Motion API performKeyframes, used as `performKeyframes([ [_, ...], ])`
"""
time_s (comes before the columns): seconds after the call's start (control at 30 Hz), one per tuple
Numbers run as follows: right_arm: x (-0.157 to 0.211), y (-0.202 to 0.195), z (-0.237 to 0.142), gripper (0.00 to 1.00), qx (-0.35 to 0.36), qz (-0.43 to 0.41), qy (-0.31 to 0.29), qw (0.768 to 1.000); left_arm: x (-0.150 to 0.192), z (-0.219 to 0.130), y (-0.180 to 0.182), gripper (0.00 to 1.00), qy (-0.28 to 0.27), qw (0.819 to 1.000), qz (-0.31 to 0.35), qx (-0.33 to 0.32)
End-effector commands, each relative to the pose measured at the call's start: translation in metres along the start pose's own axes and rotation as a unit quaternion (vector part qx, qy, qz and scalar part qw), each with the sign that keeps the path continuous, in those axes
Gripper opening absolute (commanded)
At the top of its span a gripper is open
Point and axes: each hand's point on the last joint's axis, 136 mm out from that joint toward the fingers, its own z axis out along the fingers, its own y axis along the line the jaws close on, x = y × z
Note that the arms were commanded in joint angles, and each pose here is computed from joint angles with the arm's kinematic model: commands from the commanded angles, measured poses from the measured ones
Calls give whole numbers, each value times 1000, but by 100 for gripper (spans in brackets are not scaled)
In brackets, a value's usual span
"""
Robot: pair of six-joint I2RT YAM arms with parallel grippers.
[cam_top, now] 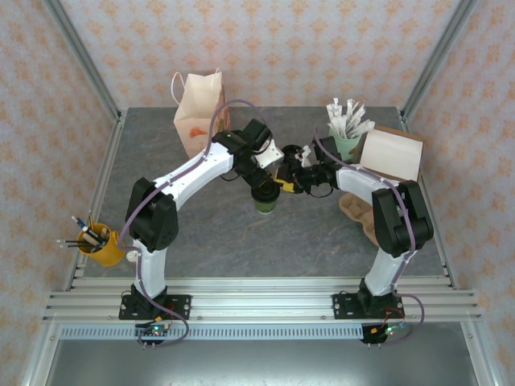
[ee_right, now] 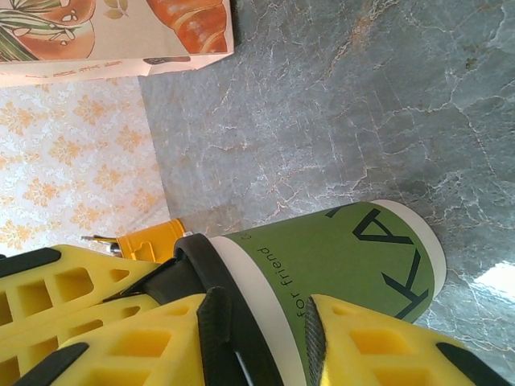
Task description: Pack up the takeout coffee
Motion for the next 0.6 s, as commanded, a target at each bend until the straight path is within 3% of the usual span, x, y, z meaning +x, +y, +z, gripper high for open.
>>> performKeyframes([
  [0.0, 34, -42, 19, 31, 71, 26, 46, 996, 9, 15, -7, 0, 11, 1000, -10, 4],
  [0.17, 63, -110, 26, 18, 168, 70, 62, 981, 23, 30, -13, 0, 2, 999, -40, 8],
  [0.33, 87, -160, 25, 15, 235, 99, 80, 964, 56, 59, -21, 0, 27, 997, -74, 13],
  [0.57, 99, -178, 24, 15, 265, 100, 87, 955, 82, 64, -28, 0, 27, 994, -109, 17],
])
